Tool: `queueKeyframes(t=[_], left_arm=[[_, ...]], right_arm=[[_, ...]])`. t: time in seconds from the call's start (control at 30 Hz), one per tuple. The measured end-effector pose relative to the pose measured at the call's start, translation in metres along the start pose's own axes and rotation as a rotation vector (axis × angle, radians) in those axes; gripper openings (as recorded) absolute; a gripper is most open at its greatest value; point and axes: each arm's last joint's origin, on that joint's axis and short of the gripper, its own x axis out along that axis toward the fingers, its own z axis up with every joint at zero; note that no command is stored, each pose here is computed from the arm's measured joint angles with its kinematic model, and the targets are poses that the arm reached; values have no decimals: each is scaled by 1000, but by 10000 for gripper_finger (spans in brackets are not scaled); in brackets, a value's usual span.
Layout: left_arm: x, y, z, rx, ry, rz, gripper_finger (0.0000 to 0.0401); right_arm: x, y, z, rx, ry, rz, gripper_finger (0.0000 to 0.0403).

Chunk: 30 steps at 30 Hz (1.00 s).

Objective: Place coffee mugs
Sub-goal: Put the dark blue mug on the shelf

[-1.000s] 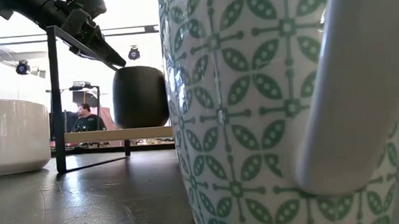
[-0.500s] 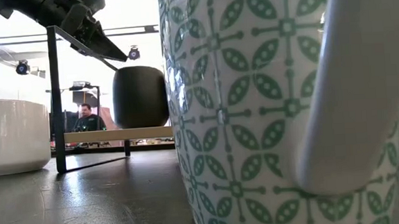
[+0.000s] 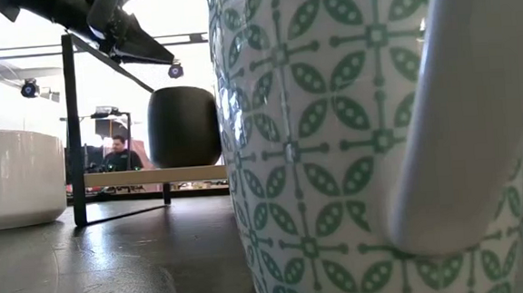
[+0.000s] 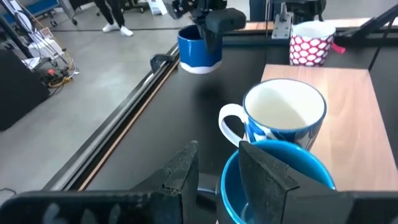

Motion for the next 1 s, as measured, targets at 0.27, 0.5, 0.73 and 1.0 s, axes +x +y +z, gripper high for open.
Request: queueKeyframes(t=[0.27, 0.5, 0.73, 1.0], left_arm=[[-1, 0, 1, -3, -7, 0, 96], [-2, 1, 1, -6, -14, 16, 96], [-3, 2, 2, -8, -19, 17, 96], [-3, 2, 2, -10, -23, 18, 96]], right_arm=[[-38, 24, 10, -181, -70, 78, 14], [-53, 73, -2, -366, -95, 170, 14], [-57, 114, -25, -485, -73, 222, 14], [-62, 145, -48, -501, -44, 258, 14]])
